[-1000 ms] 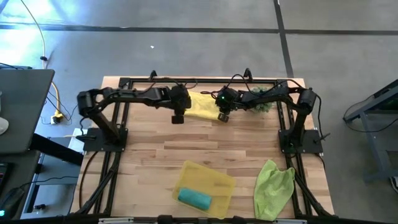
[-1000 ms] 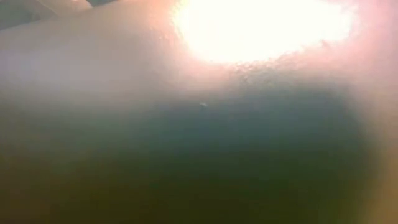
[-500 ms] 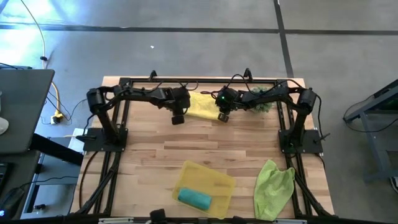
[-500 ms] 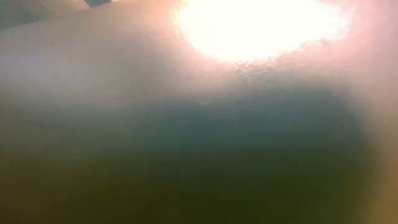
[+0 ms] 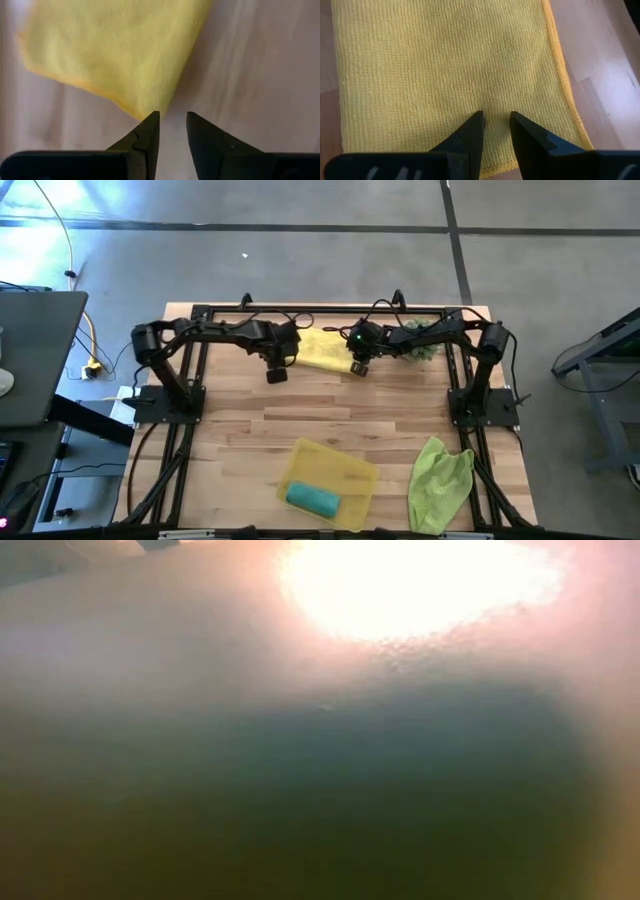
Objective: Roll microfiber towels into tight, uniform cylinder then place into a basket
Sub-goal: Fold the yellow towel, then roll the yellow towel
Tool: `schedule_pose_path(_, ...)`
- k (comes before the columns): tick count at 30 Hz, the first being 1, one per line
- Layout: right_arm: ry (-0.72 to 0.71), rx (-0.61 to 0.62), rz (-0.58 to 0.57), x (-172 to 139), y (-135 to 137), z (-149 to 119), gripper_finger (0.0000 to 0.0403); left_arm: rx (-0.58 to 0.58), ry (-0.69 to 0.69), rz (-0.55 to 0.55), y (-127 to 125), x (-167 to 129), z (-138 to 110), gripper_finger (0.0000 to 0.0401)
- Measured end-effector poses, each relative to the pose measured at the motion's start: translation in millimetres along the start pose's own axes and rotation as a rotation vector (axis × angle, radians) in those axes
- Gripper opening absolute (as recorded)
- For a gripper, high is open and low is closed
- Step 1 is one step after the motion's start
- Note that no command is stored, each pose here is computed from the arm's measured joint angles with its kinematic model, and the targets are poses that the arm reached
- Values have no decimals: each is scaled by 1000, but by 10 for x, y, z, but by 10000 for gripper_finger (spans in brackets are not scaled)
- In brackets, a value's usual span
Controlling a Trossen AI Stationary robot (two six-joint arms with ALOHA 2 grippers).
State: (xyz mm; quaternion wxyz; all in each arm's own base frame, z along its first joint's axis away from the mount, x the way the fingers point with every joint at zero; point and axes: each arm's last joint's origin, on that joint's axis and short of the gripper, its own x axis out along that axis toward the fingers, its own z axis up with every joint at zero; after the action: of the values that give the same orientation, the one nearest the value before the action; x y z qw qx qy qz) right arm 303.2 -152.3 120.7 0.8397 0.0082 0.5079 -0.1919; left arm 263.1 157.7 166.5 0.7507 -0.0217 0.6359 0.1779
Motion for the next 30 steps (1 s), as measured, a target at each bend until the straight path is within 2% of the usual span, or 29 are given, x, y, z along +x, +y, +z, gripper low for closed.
schedule_pose_path(3, -5, 22, 3, -78, 35, 14, 92, 28, -47, 15, -15, -110, 15, 85)
schedule_pose_path(5, -31, 50, 11, -170, 76, 55, 92, 41, -106, 66, 14, -157, 65, 85)
schedule_pose_path(9, -38, 181, 47, -298, 234, 97, 91, 19, -194, 158, 193, -130, 143, 86)
schedule_pose_path(12, -33, 220, 82, -330, 458, 109, 91, -18, -259, 140, 332, -34, 188, 86)
schedule_pose_path(15, -24, 196, 88, -340, 686, 100, 91, -56, -309, 100, 447, 47, 206, 86)
schedule_pose_path(18, -28, 171, -7, -337, 804, 83, 91, -87, -294, 74, 503, 140, 183, 86)
schedule_pose_path(22, -23, 167, -124, -323, 828, 57, 91, -100, -250, 57, 510, 284, 164, 86)
schedule_pose_path(27, 27, 206, -150, -287, 761, 8, 91, -118, -163, 17, 437, 483, 129, 86)
schedule_pose_path(30, 66, 206, -175, -278, 699, -27, 91, -146, -114, -9, 356, 478, 111, 86)
